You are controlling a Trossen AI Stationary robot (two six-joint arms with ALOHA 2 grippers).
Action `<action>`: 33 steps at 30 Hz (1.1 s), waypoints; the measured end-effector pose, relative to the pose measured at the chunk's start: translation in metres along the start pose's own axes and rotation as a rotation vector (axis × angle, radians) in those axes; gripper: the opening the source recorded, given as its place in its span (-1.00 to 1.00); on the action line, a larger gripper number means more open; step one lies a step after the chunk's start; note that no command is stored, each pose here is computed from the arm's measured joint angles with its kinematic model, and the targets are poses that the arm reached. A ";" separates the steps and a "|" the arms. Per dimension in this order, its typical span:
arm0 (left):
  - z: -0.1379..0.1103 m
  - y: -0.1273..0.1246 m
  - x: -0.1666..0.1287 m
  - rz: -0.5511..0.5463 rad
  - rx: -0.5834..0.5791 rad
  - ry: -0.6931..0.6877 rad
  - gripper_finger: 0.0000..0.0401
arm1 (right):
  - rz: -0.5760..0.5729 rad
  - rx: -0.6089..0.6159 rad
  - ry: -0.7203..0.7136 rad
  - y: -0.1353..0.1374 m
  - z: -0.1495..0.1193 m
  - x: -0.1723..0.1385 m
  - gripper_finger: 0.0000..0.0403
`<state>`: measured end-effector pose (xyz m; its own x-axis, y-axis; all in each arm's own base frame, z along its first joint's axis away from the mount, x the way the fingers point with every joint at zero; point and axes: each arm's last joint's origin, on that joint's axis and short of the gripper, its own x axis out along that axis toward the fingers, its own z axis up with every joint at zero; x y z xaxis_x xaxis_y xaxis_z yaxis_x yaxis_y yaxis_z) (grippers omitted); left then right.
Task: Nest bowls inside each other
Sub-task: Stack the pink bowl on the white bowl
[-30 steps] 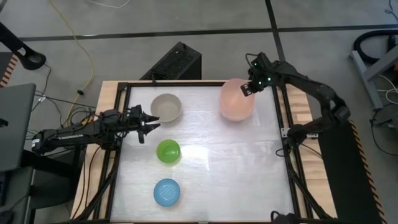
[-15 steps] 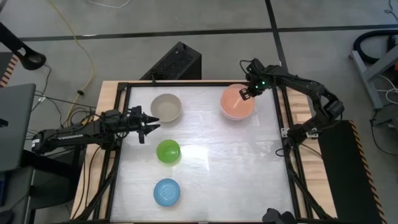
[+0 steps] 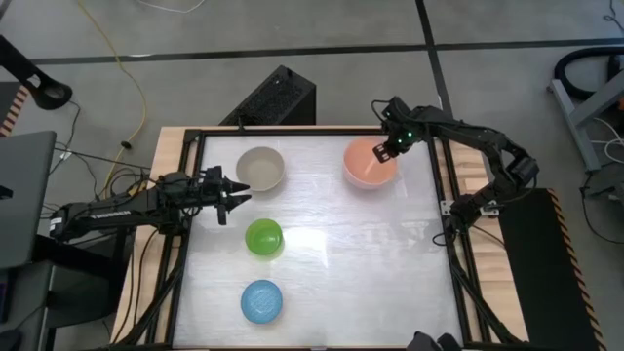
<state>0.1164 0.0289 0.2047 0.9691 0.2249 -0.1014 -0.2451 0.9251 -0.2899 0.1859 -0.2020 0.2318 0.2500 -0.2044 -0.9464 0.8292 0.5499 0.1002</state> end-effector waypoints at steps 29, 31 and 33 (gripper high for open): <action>0.000 -0.001 0.000 -0.020 -0.001 0.004 -0.21 | 0.016 -0.185 -0.081 0.038 -0.007 -0.049 -0.91; 0.000 -0.001 0.000 -0.020 -0.002 0.004 -0.21 | 0.005 -0.179 -0.057 0.035 -0.012 -0.039 -0.94; 0.000 -0.001 0.000 -0.019 -0.003 0.004 -0.21 | -0.001 -0.166 -0.054 0.032 -0.016 -0.029 -0.94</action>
<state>0.1165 0.0284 0.2049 0.9736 0.2057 -0.0993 -0.2263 0.9283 -0.2949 0.1973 -0.1662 0.2573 0.2794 -0.2456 -0.9282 0.7364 0.6752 0.0430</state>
